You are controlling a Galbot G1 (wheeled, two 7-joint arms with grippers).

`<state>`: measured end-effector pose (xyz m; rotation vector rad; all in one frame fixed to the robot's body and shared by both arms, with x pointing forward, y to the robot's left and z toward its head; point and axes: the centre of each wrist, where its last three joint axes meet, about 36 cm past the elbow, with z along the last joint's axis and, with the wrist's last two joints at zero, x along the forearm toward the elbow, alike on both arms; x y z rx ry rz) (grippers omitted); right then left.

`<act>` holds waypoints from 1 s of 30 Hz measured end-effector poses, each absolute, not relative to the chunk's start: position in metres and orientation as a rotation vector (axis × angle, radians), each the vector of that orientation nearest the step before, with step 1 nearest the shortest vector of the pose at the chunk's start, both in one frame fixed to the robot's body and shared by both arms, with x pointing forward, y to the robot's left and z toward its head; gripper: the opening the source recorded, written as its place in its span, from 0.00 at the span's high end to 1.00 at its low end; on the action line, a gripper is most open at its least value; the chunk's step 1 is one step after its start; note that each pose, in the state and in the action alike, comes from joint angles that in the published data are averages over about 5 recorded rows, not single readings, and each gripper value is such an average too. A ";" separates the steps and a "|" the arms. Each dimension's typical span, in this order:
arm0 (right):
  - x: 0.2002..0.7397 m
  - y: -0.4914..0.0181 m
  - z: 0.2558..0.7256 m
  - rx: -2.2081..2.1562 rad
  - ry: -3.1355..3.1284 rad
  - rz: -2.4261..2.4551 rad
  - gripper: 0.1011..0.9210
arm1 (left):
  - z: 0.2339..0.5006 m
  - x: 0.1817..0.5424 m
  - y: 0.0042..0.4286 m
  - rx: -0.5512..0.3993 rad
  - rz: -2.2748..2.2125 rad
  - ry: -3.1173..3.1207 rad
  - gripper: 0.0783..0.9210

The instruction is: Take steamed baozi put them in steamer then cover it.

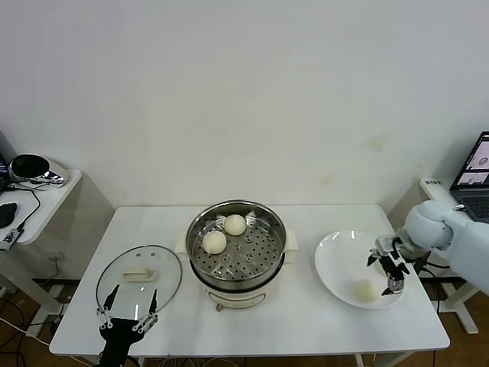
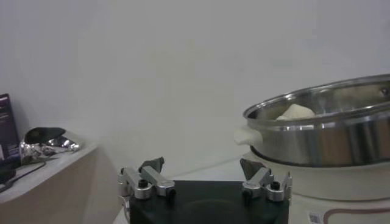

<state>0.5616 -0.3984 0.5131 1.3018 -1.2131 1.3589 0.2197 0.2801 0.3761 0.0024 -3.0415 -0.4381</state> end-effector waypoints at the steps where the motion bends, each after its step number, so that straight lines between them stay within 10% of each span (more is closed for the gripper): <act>1: 0.562 -0.399 0.509 1.301 -1.212 1.356 0.12 | 0.376 0.220 0.280 0.003 -0.439 -3.041 0.12; 17: 0.567 -0.392 0.470 1.285 -1.231 1.332 0.14 | 0.374 0.220 0.281 0.008 -0.439 -3.038 0.12; 30: 0.570 -0.388 0.467 1.275 -1.242 1.312 0.38 | 0.373 0.220 0.281 0.012 -0.435 -3.038 0.12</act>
